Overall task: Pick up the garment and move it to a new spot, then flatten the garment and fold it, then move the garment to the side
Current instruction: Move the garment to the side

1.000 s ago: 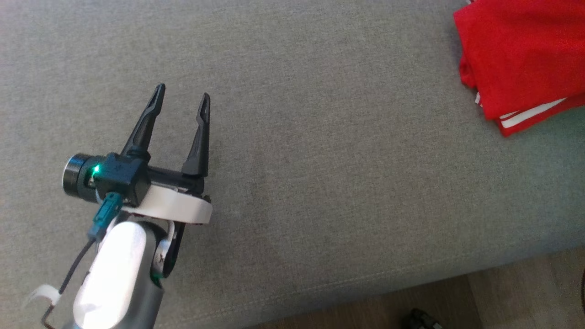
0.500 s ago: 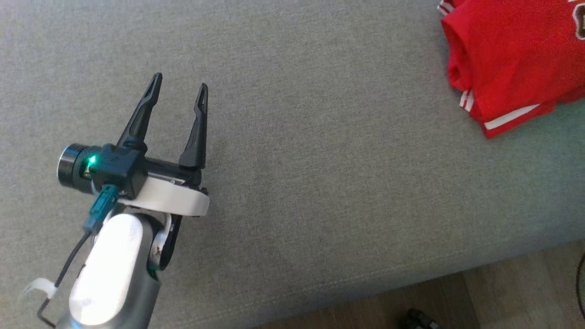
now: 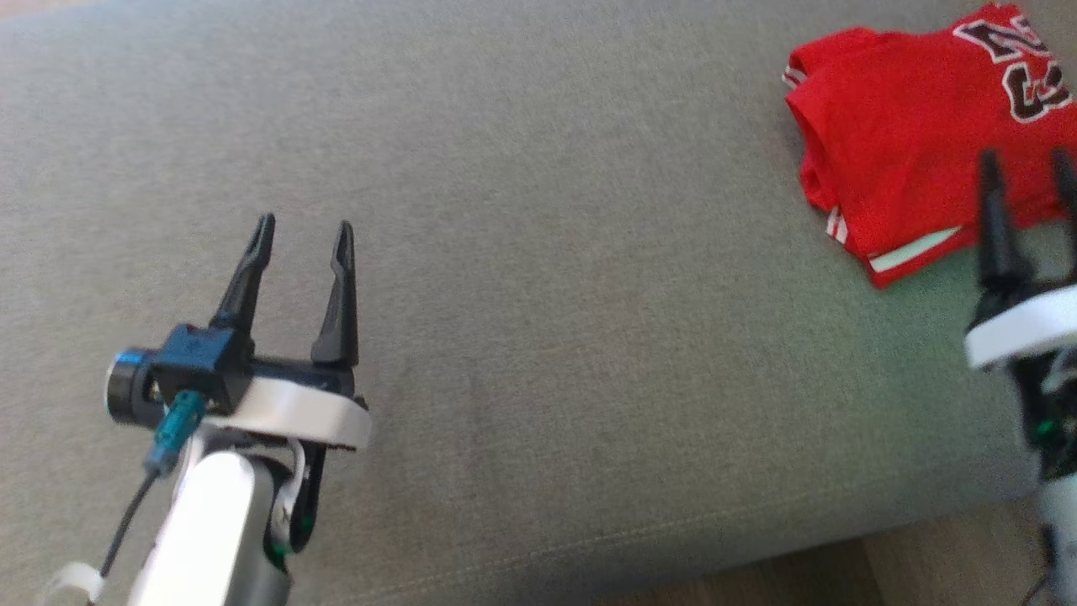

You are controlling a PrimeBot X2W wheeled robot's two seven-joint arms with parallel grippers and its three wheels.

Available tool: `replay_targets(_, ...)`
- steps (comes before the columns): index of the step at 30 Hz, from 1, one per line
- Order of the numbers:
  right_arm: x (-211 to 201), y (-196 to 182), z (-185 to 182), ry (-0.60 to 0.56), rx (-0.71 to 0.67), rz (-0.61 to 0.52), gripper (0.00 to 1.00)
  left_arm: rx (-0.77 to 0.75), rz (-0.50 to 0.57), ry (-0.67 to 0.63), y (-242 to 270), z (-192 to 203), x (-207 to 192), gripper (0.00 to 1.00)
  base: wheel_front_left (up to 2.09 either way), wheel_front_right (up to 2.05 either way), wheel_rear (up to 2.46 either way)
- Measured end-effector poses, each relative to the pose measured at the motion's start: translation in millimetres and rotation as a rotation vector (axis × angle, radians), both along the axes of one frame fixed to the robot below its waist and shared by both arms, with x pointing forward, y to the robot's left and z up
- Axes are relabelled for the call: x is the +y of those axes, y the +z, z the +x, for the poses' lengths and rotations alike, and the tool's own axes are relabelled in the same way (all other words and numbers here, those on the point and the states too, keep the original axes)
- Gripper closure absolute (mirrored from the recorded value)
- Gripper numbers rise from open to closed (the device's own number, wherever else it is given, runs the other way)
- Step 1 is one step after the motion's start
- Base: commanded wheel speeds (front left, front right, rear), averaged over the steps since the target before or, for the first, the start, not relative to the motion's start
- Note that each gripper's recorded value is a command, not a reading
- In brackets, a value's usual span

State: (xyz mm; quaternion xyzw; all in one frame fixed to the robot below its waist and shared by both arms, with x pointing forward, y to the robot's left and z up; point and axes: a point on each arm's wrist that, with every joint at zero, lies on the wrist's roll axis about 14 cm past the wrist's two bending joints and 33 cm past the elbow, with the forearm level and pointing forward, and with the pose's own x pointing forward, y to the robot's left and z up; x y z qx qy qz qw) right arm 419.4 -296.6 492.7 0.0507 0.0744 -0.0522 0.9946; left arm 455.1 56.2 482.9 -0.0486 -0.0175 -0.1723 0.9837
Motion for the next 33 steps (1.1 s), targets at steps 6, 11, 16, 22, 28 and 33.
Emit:
replay_targets(6, 47.2, 2.4, -7.9, 0.069, -0.038, 0.052, 0.0, 0.008, 0.005, 0.066, 3.2, -18.3, 21.3, 0.0, 0.0, 0.0, 0.0)
replay_targets(11, 83.2, 15.8, -5.7, 0.138, -0.088, 0.055, 0.0, 0.0, 0.017, 0.179, 10.9, -30.8, 56.5, 0.0, 0.0, 0.0, 0.0)
replay_targets(16, 112.5, 23.9, -10.5, 0.206, -0.112, 0.044, 0.0, 0.002, 0.028, 0.263, 13.7, -48.7, 84.9, 0.0, 0.0, 0.0, 0.0)
replay_targets(22, 130.8, 20.9, -26.8, 0.258, -0.091, 0.021, 0.0, 0.005, 0.031, 0.312, 15.5, -70.5, 101.8, 0.0, 0.0, 0.0, 0.0)
replay_targets(28, 133.5, 20.1, -41.8, 0.267, -0.082, 0.021, 0.0, 0.004, 0.027, 0.32, 16.9, -85.2, 106.3, 0.0, 0.0, 0.0, 0.0)
replay_targets(33, 133.3, 16.8, -56.4, 0.268, -0.067, 0.02, 0.0, 0.008, 0.033, 0.329, 15.6, -97.7, 109.9, 0.0, 0.0, 0.0, 0.0)
